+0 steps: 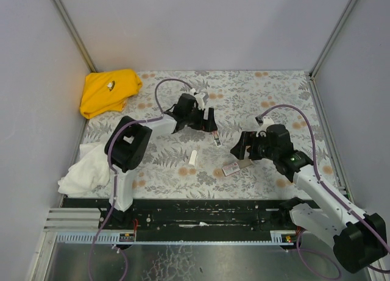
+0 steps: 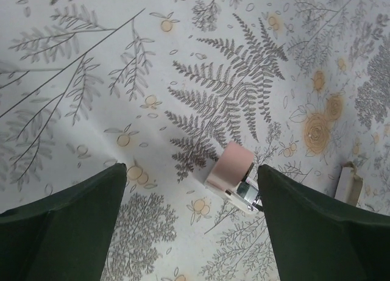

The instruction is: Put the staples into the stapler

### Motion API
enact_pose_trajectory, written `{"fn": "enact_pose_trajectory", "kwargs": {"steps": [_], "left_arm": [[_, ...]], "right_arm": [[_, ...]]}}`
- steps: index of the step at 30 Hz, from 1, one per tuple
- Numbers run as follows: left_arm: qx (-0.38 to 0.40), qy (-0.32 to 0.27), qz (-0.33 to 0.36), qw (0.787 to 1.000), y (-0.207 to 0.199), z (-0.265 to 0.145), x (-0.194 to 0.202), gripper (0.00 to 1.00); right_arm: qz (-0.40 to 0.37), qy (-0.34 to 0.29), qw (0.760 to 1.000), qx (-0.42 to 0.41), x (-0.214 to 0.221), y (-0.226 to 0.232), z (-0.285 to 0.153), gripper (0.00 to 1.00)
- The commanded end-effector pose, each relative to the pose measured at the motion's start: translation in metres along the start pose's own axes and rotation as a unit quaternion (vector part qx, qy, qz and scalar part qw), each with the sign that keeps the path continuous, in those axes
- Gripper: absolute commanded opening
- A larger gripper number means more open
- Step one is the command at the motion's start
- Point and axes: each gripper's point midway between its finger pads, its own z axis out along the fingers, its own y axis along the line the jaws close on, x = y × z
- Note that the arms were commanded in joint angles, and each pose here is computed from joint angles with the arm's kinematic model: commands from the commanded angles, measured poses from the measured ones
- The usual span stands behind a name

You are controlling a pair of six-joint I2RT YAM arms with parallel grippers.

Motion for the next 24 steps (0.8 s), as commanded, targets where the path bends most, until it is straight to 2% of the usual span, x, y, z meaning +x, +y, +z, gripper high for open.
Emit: {"fn": "enact_pose_trajectory", "kwargs": {"steps": [1,3,4,7,14,19,24], "left_arm": [[0.087,-0.022,0.052,0.995,-0.025,0.008,-0.026,0.85],[0.098,-0.013,0.052,0.994,-0.025,0.013,-0.020,0.78],[0.101,-0.008,0.052,0.994,-0.024,0.015,-0.017,0.70],[0.104,-0.002,0.050,0.993,-0.023,0.018,-0.010,0.57],[0.117,-0.020,0.047,0.992,-0.029,0.009,-0.009,0.25],[0.077,-0.072,0.029,0.994,-0.021,-0.014,-0.005,0.14],[0.001,-0.141,0.013,0.990,-0.021,-0.043,-0.002,0.09]], "right_arm": [[-0.027,-0.010,0.998,-0.057,-0.008,0.020,-0.005,0.90],[-0.028,-0.006,0.998,-0.057,-0.007,0.020,-0.005,0.89],[-0.028,-0.005,0.998,-0.056,-0.006,0.019,-0.005,0.90],[-0.027,-0.001,0.998,-0.056,-0.004,0.019,-0.005,0.89],[-0.020,-0.004,0.999,-0.035,-0.005,0.011,-0.004,0.88],[0.027,0.020,0.999,0.033,-0.001,-0.009,0.004,0.85],[0.090,0.030,0.995,-0.008,-0.003,0.008,0.024,0.80]]}}
